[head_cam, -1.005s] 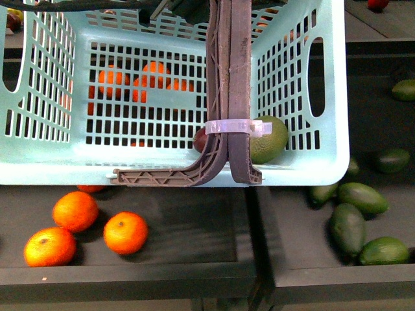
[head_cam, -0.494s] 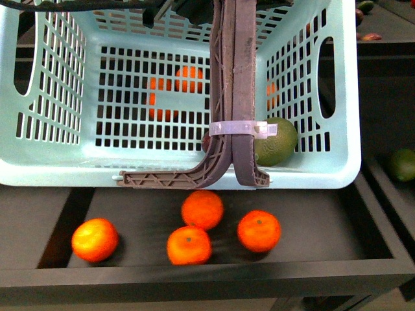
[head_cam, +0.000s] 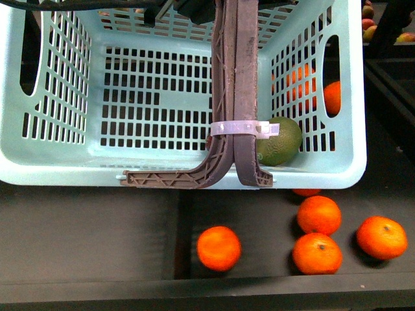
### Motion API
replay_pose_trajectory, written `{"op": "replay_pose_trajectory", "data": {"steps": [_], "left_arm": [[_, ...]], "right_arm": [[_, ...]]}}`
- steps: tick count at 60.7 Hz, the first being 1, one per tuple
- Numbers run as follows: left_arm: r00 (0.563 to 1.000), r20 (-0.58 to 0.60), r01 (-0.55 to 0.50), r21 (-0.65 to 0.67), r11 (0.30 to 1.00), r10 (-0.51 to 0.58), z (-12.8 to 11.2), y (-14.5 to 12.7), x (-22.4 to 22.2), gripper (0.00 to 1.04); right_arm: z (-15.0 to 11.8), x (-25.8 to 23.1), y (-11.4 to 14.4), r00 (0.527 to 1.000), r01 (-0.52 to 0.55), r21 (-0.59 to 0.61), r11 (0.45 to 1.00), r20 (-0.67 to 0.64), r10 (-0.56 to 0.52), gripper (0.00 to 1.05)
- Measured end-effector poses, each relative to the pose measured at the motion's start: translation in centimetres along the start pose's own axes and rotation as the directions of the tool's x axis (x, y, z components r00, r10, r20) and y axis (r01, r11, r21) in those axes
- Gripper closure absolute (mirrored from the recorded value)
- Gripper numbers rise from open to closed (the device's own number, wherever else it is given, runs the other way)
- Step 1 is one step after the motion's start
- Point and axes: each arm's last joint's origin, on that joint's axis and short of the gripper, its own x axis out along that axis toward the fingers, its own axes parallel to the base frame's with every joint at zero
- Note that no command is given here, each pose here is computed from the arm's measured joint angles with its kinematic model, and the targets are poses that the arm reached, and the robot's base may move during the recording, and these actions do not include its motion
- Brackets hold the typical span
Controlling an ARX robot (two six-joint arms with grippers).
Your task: Pick mango and avocado into basket
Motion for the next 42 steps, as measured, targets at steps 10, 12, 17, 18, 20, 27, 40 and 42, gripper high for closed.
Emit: {"op": "replay_pose_trajectory", "data": {"steps": [10, 12, 17, 18, 20, 27, 40, 42], "left_arm": [[0.998, 0.03, -0.047, -0.014, 0.999, 0.047, 0.3, 0.6, -0.3, 0.94], [0.987, 0.107, -0.116, -0.039, 0.992, 0.12, 0.3, 0.6, -0.1, 0.94], [0.857, 0.36, -0.293, -0.244, 0.924, 0.367, 0.8, 1.0, 1.0, 0.94], [0.81, 0.402, -0.314, -0.317, 0.895, 0.426, 1.1, 1.2, 1.1, 0.94], [0.744, 0.448, -0.33, -0.401, 0.855, 0.497, 1.7, 1.7, 1.2, 0.94], [0.551, 0.521, -0.289, -0.614, 0.735, 0.652, 4.4, 4.3, 0.8, 0.94], [0.367, 0.552, -0.012, -0.802, 0.597, 0.749, 7.3, 12.1, -0.1, 0.94], [0.353, 0.556, 0.029, -0.811, 0.585, 0.753, 7.3, 12.9, -0.1, 0.94]], "right_arm": [[0.0, 0.0, 0.0, 1.0, -0.003, 0.0, 1.0, 0.0, 0.003, 0.09], [0.0, 0.0, 0.0, 1.0, -0.003, 0.0, 1.0, -0.001, 0.003, 0.09], [0.0, 0.0, 0.0, 1.0, -0.003, 0.0, 1.0, -0.001, 0.003, 0.09], [0.0, 0.0, 0.0, 1.0, -0.005, 0.0, 1.0, 0.0, 0.005, 0.09], [0.0, 0.0, 0.0, 1.0, -0.003, 0.0, 1.0, -0.001, 0.003, 0.09], [0.0, 0.0, 0.0, 1.0, 0.003, 0.0, 1.0, 0.0, -0.003, 0.09], [0.0, 0.0, 0.0, 1.0, 0.002, 0.0, 1.0, 0.0, -0.002, 0.09], [0.0, 0.0, 0.0, 1.0, 0.002, 0.0, 1.0, -0.001, -0.002, 0.09]]}}
